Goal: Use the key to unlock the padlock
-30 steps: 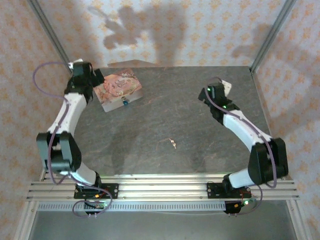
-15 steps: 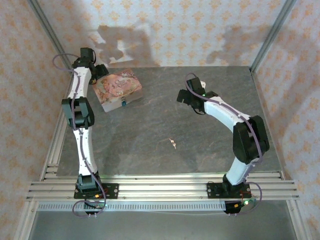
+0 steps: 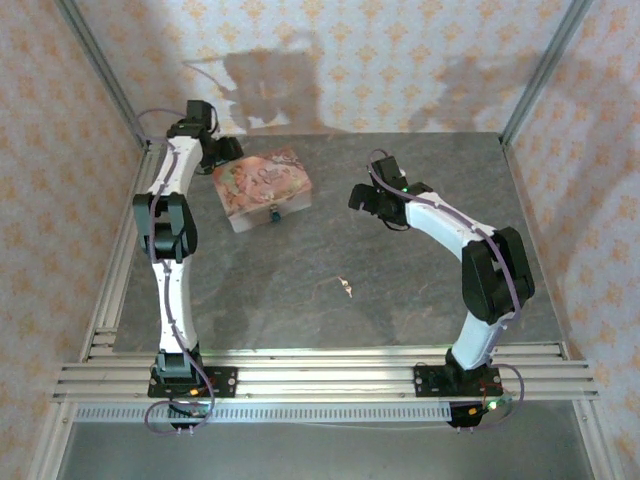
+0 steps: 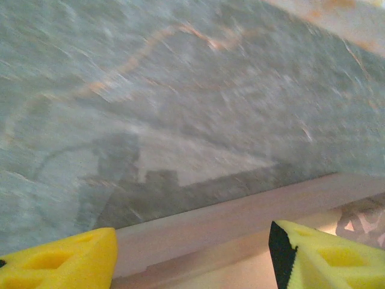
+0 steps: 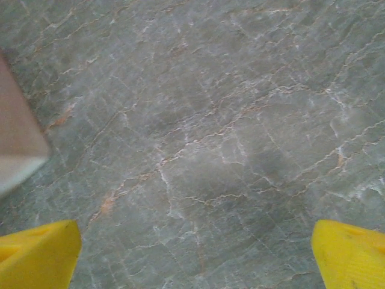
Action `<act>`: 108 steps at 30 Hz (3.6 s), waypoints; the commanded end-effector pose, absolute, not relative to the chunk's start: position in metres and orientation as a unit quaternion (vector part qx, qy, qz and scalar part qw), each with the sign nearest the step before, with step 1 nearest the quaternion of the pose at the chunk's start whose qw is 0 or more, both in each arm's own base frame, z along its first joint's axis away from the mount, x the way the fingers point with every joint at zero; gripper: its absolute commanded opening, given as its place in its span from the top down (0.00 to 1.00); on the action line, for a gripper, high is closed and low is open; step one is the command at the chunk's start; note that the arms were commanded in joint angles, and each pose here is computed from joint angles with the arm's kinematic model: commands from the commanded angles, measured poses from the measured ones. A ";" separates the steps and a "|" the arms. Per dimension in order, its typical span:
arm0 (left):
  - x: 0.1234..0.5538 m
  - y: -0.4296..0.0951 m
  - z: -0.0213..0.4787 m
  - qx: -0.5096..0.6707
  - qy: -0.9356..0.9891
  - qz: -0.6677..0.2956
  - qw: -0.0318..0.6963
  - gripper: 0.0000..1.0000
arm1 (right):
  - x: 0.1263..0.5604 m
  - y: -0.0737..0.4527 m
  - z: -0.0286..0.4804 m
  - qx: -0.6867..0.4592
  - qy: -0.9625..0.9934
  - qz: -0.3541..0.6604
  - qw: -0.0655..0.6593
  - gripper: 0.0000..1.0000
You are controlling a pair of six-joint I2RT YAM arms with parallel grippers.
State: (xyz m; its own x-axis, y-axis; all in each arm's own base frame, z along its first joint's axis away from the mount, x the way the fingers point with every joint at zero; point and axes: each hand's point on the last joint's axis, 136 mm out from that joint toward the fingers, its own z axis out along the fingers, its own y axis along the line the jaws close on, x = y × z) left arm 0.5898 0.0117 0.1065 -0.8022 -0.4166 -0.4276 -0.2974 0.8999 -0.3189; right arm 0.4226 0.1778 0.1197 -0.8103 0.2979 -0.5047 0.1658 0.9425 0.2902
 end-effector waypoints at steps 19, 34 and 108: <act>0.475 -0.017 0.157 -0.202 0.932 -0.166 0.250 0.26 | 0.452 0.253 0.132 0.046 0.953 0.181 0.240 0.03; 0.432 -0.068 0.098 -0.184 0.925 -0.264 0.202 0.40 | 0.470 0.301 0.097 0.008 0.957 0.232 0.176 0.41; 0.248 -0.062 0.082 -0.170 0.950 -0.187 0.181 0.30 | 0.240 0.248 0.009 -0.177 0.984 -0.006 0.010 0.72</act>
